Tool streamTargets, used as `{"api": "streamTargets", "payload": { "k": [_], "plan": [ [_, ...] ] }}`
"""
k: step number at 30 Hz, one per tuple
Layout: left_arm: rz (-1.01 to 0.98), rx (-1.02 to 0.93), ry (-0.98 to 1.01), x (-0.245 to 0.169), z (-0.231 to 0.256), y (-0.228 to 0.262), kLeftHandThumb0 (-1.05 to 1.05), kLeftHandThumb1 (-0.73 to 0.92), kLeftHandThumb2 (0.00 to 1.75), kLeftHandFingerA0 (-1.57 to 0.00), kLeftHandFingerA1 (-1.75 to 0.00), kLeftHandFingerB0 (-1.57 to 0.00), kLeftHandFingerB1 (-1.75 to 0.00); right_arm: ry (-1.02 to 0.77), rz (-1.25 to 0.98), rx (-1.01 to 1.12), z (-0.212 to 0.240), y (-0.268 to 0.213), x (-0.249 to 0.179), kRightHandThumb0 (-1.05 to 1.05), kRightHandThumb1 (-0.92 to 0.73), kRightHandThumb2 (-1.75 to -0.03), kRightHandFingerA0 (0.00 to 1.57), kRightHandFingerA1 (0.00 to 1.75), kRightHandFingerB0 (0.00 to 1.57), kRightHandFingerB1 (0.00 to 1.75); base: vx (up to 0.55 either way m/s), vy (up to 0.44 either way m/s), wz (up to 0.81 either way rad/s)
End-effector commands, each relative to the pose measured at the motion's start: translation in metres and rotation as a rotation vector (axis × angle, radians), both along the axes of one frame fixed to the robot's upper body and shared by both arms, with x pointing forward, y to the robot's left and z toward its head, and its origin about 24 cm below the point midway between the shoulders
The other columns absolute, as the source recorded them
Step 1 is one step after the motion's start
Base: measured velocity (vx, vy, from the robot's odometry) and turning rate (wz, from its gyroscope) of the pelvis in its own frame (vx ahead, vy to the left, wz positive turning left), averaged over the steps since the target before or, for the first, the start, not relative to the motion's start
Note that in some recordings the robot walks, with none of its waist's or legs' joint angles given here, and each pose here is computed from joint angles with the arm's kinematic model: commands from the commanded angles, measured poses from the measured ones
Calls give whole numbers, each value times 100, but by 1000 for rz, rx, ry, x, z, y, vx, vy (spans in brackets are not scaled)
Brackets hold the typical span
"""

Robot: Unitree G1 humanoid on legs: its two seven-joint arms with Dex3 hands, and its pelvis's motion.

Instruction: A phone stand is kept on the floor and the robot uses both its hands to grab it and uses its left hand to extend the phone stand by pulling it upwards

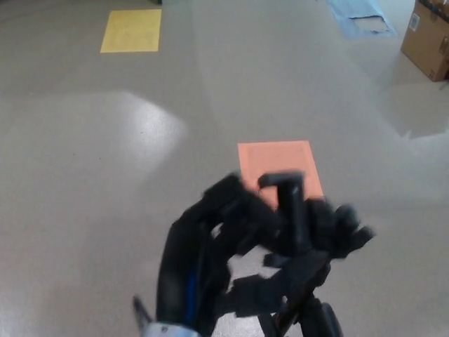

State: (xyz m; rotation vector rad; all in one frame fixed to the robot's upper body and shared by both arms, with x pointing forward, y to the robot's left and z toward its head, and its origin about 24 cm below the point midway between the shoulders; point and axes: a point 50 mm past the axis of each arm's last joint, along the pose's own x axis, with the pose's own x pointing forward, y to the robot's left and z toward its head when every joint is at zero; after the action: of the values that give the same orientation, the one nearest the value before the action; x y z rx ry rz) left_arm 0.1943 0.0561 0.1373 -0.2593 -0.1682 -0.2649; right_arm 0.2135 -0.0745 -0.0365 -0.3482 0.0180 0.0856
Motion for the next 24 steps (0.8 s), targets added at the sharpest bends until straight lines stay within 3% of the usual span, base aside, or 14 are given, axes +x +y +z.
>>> {"api": "streamTargets", "payload": {
  "k": [1,5,6,8,9,13,14,24],
  "plan": [
    [-245,-304,-310,-42,114,-49,-16,60,58,-77,-175,-61,-175,45,39,-19,-11,3,-11,-39,-92,-67,51,159,37,120,0,0,0],
    [-253,-326,-337,-44,127,-50,-14,59,59,-77,-175,-63,-175,70,21,-20,-15,1,-13,-40,-92,-63,56,165,39,121,0,0,0],
    [-261,-327,-365,-44,133,-50,-15,59,61,-77,-175,-64,-175,81,-1,-14,-17,1,-11,-36,-90,-63,57,163,41,113,0,0,0],
    [-263,-325,-376,-45,137,-50,-15,59,61,-77,-175,-64,-175,85,-10,-11,-18,1,-11,-36,-90,-63,57,163,41,113,0,0,0],
    [-276,-331,-409,-46,143,-50,-13,60,62,-75,-175,-62,-175,58,-8,-11,-17,1,-12,-31,-88,-66,91,175,58,175,0,0,0],
    [-280,-329,-421,-46,147,-50,-13,60,62,-75,-175,-62,-175,45,-7,-10,-16,1,-12,-31,-88,-66,91,175,58,175,0,0,0],
    [-270,-319,-456,-45,153,-47,-14,61,62,-77,-175,-64,-175,43,-15,-26,-18,1,-13,-24,-85,-82,119,175,104,175,0,0,0],
    [-264,-359,-547,-42,178,-40,-13,60,67,-75,-175,-62,-175,64,-36,-59,-20,1,-15,-23,-86,-78,116,175,96,175,0,0,0]
  ]
}}
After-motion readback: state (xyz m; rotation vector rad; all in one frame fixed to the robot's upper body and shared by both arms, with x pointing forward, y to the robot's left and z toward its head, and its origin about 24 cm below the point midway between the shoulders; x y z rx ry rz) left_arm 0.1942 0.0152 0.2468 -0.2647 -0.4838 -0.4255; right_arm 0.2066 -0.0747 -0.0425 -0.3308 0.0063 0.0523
